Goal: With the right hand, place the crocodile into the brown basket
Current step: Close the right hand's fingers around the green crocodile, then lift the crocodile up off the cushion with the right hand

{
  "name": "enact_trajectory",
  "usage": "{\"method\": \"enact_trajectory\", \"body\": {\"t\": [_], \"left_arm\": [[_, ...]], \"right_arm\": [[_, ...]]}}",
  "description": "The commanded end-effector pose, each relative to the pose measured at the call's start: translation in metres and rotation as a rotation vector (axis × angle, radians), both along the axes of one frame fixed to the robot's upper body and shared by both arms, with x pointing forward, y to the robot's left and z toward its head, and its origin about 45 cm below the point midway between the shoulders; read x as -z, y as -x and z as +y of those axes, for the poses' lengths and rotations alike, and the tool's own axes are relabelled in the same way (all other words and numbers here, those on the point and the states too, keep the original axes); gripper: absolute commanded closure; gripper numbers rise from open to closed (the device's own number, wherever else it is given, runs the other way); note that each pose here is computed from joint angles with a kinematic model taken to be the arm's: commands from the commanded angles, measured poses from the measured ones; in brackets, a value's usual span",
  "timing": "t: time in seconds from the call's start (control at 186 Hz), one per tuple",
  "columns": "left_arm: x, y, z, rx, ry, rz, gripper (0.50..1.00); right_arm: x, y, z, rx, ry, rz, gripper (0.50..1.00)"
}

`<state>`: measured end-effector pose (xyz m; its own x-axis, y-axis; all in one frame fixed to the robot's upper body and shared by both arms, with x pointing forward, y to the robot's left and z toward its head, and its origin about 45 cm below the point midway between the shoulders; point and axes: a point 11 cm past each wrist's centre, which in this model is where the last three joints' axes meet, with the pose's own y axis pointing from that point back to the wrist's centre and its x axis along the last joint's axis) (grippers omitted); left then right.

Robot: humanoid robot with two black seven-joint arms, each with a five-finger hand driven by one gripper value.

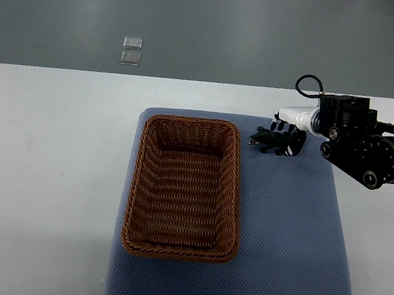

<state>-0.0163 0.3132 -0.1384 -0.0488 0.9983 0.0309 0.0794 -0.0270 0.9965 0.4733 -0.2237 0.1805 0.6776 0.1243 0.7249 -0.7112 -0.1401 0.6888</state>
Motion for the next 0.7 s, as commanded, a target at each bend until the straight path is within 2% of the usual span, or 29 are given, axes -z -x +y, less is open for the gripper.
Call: {"method": "enact_trajectory", "body": {"t": [0.0, 0.204, 0.263, 0.343, 0.44, 0.692], "left_arm": [[0.000, 0.000, 0.000, -0.001, 0.000, 0.000, 0.500], [0.000, 0.000, 0.000, 0.000, 0.000, 0.000, 0.500], [0.000, 0.000, 0.001, -0.001, -0.002, 0.000, 0.500], [0.000, 0.000, 0.001, 0.000, -0.002, 0.000, 0.500], [0.000, 0.000, 0.001, 0.000, -0.002, 0.000, 0.500], [0.000, 0.000, 0.001, 0.000, -0.002, 0.000, 0.500]], "right_arm": [[0.001, 0.000, 0.002, -0.003, 0.000, 0.004, 0.777], [0.003, 0.001, 0.004, -0.017, 0.017, 0.011, 0.881], [0.002, 0.001, 0.005, -0.021, 0.017, 0.012, 0.889], [-0.002, -0.001, 0.005, -0.023, 0.017, 0.006, 0.948], [-0.010, -0.005, 0.008, -0.029, 0.014, -0.007, 0.985], [-0.040, -0.017, 0.005, -0.040, 0.026, -0.027, 0.987]]}}
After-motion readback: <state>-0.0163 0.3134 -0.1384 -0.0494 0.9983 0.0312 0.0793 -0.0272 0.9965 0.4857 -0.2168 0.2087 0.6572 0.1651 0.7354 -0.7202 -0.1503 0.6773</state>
